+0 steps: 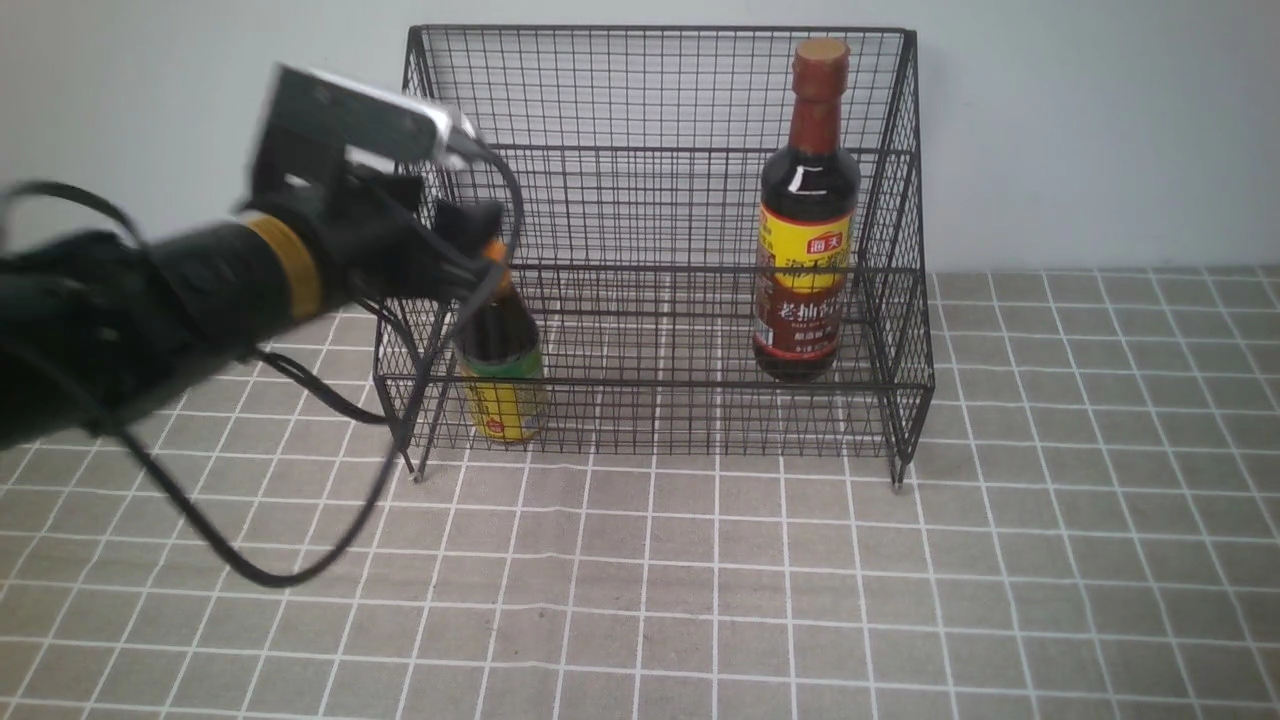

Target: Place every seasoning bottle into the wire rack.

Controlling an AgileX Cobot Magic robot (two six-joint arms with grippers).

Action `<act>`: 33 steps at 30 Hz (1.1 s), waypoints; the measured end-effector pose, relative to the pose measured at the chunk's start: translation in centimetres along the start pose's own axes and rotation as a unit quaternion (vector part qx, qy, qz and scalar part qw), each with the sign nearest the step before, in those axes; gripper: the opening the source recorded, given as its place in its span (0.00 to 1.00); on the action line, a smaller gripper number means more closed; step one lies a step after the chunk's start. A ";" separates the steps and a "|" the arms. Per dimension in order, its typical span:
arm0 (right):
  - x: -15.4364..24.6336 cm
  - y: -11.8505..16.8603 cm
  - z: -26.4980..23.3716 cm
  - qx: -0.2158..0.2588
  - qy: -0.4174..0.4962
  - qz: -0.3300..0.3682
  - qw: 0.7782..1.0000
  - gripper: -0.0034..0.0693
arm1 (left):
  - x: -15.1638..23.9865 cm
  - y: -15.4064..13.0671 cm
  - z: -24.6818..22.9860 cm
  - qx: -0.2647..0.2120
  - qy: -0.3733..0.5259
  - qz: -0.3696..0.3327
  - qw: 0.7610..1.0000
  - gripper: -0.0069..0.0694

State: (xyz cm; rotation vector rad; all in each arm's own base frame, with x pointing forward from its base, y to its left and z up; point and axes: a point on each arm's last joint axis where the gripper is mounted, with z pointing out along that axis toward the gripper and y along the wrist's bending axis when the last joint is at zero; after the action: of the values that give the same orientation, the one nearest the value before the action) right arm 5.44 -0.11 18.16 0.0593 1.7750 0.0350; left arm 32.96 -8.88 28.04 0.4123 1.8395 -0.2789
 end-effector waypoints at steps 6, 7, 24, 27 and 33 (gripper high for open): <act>0.0 0.0 0.0 0.000 0.000 0.001 1.000 0.03 | -2.2 1.8 -5.5 -0.151 0.046 -0.045 0.986 0.44; 0.0 0.0 0.0 0.000 0.000 0.001 1.000 0.03 | -2.4 2.1 -6.4 -0.173 0.051 -0.052 0.982 0.37; 0.0 0.0 0.0 0.000 0.000 0.001 1.000 0.03 | -1.7 -1.6 -18.2 -0.118 0.254 -0.132 0.951 0.10; 0.0 0.0 0.0 0.000 0.000 0.001 1.000 0.03 | -2.2 -2.6 -20.4 -0.085 0.231 -0.142 0.959 0.10; 0.0 0.0 0.0 0.000 0.000 0.001 1.000 0.03 | -3.0 -3.9 -25.6 -0.071 0.142 -0.139 0.977 0.10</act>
State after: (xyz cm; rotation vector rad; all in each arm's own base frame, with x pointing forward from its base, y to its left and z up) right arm 5.44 -0.11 18.16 0.0603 1.7750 0.0359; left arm 9.88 -2.77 38.56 0.0956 2.1868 -0.2869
